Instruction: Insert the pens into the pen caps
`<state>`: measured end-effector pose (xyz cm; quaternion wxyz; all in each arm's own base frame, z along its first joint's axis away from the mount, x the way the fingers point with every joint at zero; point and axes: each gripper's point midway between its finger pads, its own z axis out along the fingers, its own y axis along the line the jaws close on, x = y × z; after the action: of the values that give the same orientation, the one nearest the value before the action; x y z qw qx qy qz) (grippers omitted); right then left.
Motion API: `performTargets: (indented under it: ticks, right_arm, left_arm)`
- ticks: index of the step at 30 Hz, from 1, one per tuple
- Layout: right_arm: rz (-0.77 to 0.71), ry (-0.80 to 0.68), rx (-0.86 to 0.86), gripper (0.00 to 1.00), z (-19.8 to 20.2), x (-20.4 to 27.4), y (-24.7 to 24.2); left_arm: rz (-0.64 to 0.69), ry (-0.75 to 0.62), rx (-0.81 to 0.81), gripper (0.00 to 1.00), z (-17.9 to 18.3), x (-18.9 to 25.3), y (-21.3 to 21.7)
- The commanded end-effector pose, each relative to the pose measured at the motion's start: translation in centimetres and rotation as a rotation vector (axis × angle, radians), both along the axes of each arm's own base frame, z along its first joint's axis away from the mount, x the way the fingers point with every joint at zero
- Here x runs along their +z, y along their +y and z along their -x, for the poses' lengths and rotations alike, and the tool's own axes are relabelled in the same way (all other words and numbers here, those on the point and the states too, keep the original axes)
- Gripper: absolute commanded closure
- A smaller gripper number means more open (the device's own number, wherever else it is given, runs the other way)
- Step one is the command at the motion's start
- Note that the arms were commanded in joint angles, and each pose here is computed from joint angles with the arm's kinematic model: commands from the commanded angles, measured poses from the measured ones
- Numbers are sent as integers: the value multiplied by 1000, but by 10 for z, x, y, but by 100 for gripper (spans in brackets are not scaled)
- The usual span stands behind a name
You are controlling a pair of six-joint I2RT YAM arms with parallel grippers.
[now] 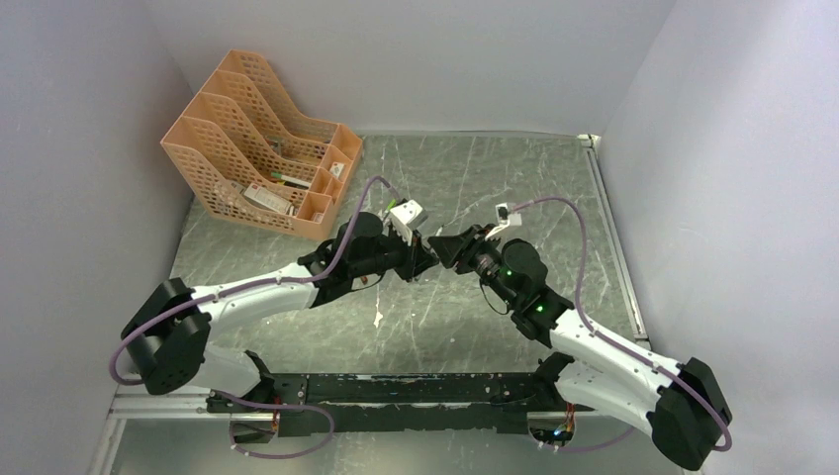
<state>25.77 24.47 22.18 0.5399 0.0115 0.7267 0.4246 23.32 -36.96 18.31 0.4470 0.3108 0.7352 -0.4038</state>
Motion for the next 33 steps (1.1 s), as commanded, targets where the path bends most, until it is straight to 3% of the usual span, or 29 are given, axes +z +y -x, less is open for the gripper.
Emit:
performTargets:
  ticks: [1, 4, 10, 11, 14, 16, 17, 20, 23, 25, 33]
  right_arm:
    - [-39, -81, -69, 57, 0, 21, -17]
    - [21, -84, -28, 54, 4, 13, -13]
    - [243, 52, 173, 54, 10, -49, 36]
    - [306, 69, 197, 57, 11, -61, 48]
    - [484, 134, 249, 82, 12, -99, 81]
    - [535, 153, 285, 98, 10, -111, 103]
    - [551, 159, 299, 100, 8, -118, 112]
    - [585, 170, 324, 98, 3, -134, 137]
    - [635, 176, 327, 66, -6, -144, 155]
    - [672, 177, 320, 58, -13, -151, 162]
    - [796, 207, 323, 59, -23, -184, 177]
  left_arm:
    - [-18, -33, 205, 93, -33, 17, 32]
    - [-56, 38, 397, 93, -65, 7, 78]
    - [101, 186, 672, 93, -105, 16, 176]
    - [123, 194, 704, 93, -107, 18, 188]
    - [160, 210, 768, 93, -108, 22, 212]
    - [156, 225, 779, 93, -107, 18, 219]
    - [150, 233, 784, 93, -106, 15, 222]
    - [138, 255, 789, 93, -104, 6, 228]
    - [121, 266, 784, 93, -101, -1, 232]
    - [111, 271, 783, 93, -100, -4, 234]
    - [110, 288, 764, 93, -98, -11, 234]
